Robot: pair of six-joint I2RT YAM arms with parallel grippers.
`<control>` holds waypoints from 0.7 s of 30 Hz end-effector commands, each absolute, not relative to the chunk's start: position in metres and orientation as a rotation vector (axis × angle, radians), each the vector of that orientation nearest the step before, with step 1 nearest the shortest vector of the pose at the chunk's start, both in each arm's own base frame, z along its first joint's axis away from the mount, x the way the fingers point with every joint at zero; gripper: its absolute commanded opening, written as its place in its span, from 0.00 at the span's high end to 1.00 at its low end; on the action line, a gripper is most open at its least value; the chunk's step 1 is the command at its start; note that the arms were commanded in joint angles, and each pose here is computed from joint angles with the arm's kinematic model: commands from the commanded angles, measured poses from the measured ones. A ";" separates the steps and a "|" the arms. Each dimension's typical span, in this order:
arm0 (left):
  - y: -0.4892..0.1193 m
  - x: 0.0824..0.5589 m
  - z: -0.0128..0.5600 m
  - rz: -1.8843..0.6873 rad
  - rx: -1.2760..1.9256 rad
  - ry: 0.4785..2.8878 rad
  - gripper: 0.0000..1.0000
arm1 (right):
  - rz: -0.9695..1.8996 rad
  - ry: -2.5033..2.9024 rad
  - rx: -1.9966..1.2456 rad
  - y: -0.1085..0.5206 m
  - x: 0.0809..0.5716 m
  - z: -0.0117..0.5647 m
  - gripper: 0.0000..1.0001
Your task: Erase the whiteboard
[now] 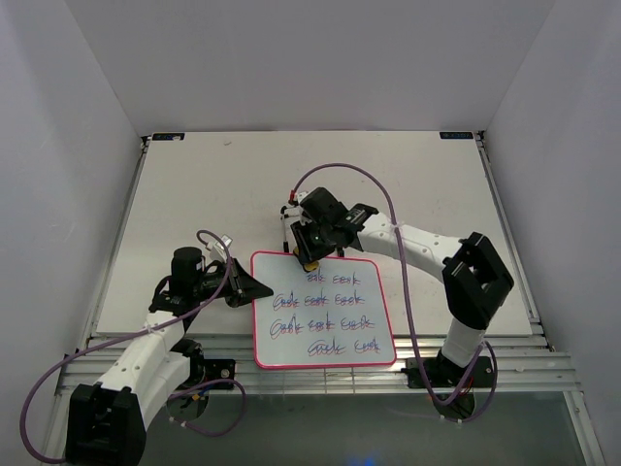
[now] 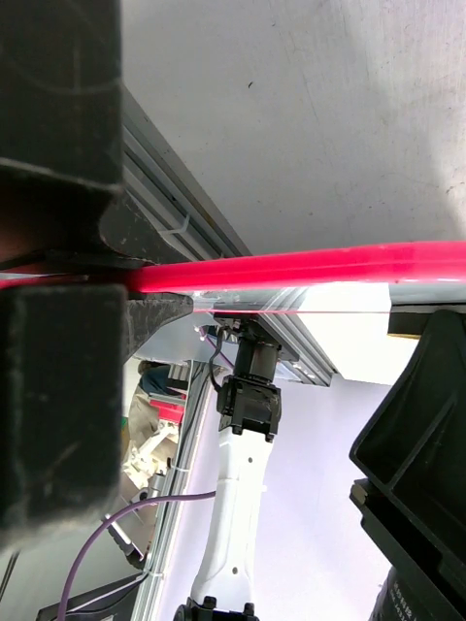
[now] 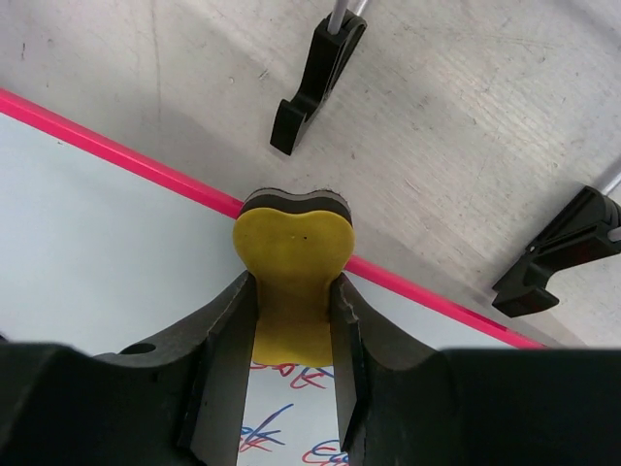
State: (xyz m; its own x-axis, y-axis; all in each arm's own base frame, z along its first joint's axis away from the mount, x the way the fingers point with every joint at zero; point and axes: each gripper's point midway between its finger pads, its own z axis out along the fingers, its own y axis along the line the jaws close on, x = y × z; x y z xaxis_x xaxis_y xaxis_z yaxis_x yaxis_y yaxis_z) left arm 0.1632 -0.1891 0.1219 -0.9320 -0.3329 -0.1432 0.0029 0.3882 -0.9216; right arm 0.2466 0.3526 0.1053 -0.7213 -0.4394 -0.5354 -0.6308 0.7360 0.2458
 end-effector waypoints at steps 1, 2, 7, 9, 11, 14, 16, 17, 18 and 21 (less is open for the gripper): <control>-0.193 0.170 0.148 -1.552 -0.076 2.197 1.00 | 0.600 2.525 -0.880 0.351 0.226 0.090 0.68; -0.192 0.171 0.147 -1.546 -0.085 2.198 1.00 | 0.648 2.512 -0.907 0.358 0.218 0.095 0.68; -0.191 0.175 0.149 -1.524 -0.120 2.186 1.00 | 0.864 2.394 -1.012 0.392 0.181 0.122 0.68; -0.190 0.176 0.149 -1.519 -0.130 2.185 1.00 | 0.917 2.363 -1.043 0.397 0.169 0.130 0.68; -0.190 0.177 0.149 -1.514 -0.137 2.185 1.00 | 0.972 2.323 -1.054 0.401 0.161 0.139 0.68; -0.188 0.179 0.147 -1.492 -0.161 2.185 1.00 | 0.900 2.352 -1.020 0.385 0.165 0.126 0.68; -0.187 0.179 0.143 -1.480 -0.178 2.193 1.00 | 0.882 2.397 -1.008 0.370 0.165 0.111 0.68; -0.187 0.179 0.142 -1.477 -0.184 2.197 1.00 | 0.871 2.407 -0.982 0.363 0.171 0.109 0.68; -0.186 0.179 0.140 -1.474 -0.194 2.204 1.00 | 0.852 2.425 -0.961 0.355 0.175 0.103 0.68; -0.186 0.180 0.137 -1.468 -0.208 2.213 1.00 | 0.809 2.490 -0.864 0.323 0.189 0.083 0.68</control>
